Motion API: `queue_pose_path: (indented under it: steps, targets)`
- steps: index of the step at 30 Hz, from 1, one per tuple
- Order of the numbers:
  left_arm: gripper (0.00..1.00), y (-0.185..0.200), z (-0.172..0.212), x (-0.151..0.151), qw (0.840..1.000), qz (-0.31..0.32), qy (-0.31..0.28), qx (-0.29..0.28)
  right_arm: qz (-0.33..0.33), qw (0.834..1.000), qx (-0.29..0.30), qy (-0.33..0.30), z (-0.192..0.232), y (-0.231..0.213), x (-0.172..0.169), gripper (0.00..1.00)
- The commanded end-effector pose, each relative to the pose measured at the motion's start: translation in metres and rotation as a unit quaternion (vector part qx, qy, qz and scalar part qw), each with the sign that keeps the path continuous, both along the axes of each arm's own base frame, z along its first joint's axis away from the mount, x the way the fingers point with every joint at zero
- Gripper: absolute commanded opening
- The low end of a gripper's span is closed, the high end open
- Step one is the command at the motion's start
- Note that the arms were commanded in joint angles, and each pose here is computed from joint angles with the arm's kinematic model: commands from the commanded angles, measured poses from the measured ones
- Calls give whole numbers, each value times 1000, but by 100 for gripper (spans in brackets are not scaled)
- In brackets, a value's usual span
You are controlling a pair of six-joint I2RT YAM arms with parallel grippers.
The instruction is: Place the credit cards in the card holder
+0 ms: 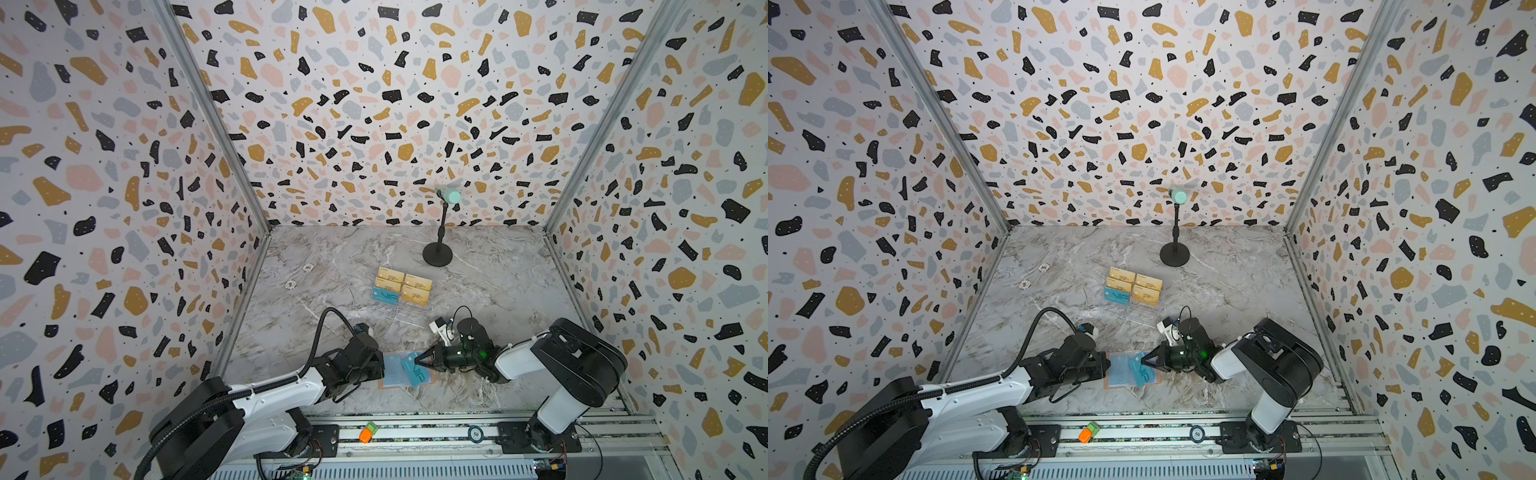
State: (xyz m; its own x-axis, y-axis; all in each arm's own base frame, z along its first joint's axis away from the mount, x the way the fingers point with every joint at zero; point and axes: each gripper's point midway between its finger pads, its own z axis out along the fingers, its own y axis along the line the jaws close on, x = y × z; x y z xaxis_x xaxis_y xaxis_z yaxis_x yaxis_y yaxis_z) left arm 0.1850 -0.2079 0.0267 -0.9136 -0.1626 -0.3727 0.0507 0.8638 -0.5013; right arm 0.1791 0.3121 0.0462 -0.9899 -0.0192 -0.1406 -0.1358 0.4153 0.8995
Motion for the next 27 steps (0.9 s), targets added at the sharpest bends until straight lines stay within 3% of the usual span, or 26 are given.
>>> queue_pose_path:
  steps: [1,27]
  targets:
    - [5,0,-5,-5,1000,-5,4,-1,4,1000,11,-10,6,5,1,0]
    - [4,3,-6,-7,1000,-1,4,-2,-15,1000,-1,-18,0,2,4,0]
